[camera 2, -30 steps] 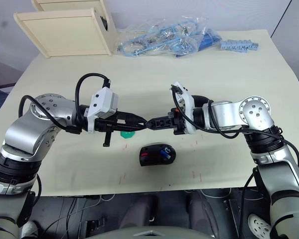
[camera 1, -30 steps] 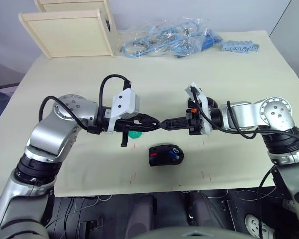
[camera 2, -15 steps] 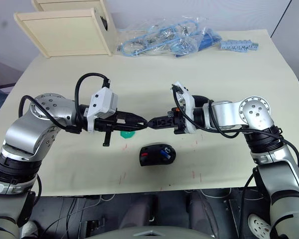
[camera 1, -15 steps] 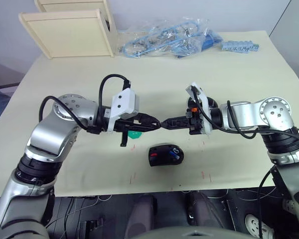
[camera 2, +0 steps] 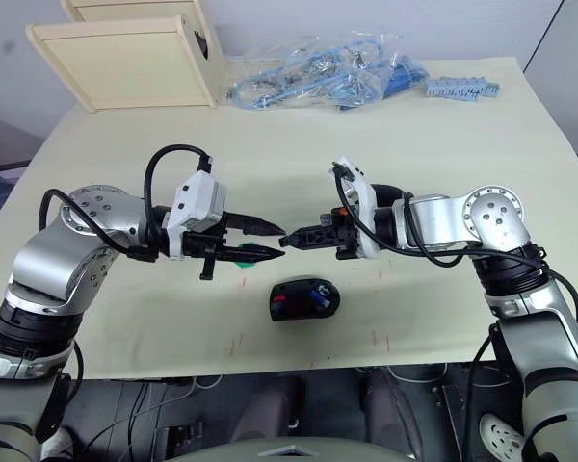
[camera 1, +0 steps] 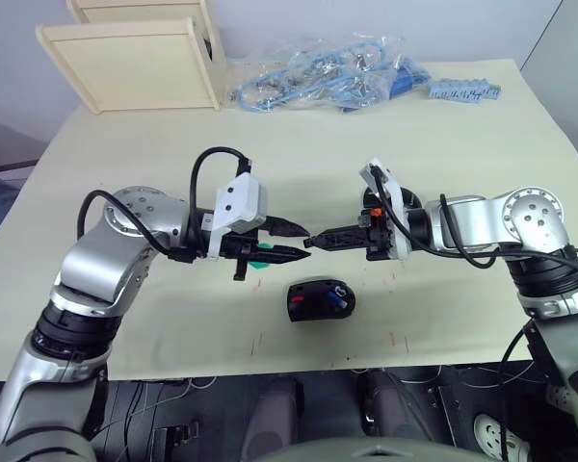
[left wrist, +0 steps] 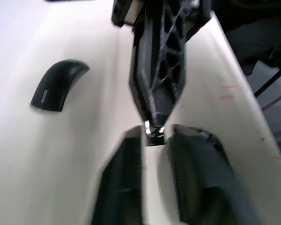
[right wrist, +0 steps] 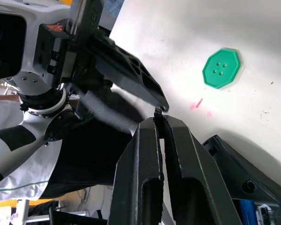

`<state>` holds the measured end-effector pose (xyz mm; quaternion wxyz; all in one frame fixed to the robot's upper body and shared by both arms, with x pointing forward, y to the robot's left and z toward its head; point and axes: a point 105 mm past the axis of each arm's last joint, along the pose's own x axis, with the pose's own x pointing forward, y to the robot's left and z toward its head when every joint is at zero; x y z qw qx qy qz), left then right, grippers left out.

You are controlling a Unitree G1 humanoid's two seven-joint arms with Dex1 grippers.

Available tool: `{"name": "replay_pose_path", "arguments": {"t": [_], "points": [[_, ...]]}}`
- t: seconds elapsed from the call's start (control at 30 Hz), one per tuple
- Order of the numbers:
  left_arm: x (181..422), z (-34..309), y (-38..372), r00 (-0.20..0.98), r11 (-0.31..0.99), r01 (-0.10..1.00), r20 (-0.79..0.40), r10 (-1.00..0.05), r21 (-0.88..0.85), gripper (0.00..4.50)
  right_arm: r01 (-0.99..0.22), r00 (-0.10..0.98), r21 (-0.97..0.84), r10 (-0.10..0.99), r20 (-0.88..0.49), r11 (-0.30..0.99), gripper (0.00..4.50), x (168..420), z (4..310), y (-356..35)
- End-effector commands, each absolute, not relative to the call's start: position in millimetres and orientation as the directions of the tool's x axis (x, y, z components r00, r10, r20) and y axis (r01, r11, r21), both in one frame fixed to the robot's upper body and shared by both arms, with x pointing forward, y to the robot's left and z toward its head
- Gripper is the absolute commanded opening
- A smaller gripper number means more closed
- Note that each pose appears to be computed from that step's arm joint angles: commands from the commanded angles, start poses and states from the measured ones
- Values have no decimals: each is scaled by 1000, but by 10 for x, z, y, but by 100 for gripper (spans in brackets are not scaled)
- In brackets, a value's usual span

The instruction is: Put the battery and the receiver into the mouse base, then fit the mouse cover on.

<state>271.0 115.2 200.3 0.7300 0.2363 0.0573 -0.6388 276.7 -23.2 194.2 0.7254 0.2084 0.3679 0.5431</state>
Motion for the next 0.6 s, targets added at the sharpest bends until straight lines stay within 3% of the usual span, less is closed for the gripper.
{"name": "replay_pose_path", "arguments": {"t": [0.03,0.13,0.17,0.6], "points": [[2669,2106,1237,214,122,955,-340,-916,272,285,-664,141,681,946,-291,309,0,2726,2029,-286],[2613,2072,1323,239,172,959,-320,-917,224,419,-664,156,675,942,-298,323,0,2733,2030,-359],[2587,2059,1351,247,188,960,-311,-918,206,442,-664,162,672,940,-300,329,0,2735,2032,-388],[2273,1676,1452,266,253,964,-292,-919,83,442,-681,227,589,890,-396,435,0,2683,2036,-803]]}}
